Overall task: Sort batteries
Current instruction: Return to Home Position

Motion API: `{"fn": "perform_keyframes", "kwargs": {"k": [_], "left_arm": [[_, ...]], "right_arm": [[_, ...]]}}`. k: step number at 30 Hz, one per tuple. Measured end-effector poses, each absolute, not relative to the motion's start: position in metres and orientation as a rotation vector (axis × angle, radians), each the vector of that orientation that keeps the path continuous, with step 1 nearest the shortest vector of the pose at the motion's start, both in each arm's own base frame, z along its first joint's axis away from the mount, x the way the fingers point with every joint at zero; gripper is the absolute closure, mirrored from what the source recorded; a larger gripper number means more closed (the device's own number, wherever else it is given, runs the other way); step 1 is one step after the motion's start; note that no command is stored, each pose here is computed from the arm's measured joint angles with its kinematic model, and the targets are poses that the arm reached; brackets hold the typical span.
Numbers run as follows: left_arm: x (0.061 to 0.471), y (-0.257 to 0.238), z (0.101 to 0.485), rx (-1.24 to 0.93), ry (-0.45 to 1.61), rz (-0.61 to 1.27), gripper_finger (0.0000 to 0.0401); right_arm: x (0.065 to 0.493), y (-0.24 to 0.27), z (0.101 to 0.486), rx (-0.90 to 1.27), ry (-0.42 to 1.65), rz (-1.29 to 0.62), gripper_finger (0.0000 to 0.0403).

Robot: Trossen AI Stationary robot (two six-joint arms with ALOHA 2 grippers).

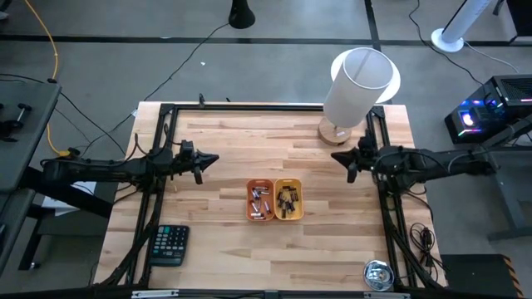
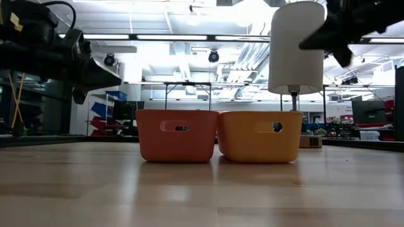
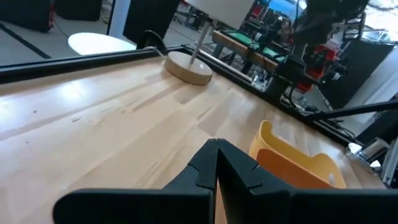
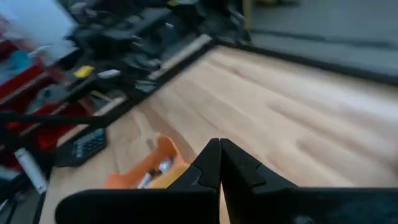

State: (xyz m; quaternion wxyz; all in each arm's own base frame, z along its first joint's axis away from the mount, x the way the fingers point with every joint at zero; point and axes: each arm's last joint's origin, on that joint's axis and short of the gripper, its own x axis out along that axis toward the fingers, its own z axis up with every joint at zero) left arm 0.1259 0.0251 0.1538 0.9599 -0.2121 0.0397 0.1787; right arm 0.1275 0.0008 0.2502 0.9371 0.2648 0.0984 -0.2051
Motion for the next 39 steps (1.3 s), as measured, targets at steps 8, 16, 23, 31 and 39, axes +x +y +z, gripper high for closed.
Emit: {"fn": "perform_keyframes", "kwargs": {"k": [8,16,23,31,39], "left_arm": [[0.126,0.025,0.154,-0.429,0.081,0.363,0.0401],[0.126,0.025,0.154,-0.428,0.082,0.363,0.0401],[0.126,0.025,0.154,-0.428,0.082,0.363,0.0401],[0.126,0.025,0.154,-0.428,0.082,0.363,0.0401],[0.126,0.025,0.154,-0.428,0.082,0.364,0.0400]], "right_arm": [[0.132,-0.018,0.274,0.367,0.059,-0.058,0.0403],[0.125,-0.023,0.242,0.364,0.012,0.037,0.0403],[0.106,-0.018,0.226,0.367,-0.217,0.080,0.0403],[0.103,-0.021,0.197,0.389,-0.214,-0.039,0.0403],[0.105,-0.015,0.186,0.459,-0.191,-0.064,0.0403]]}}
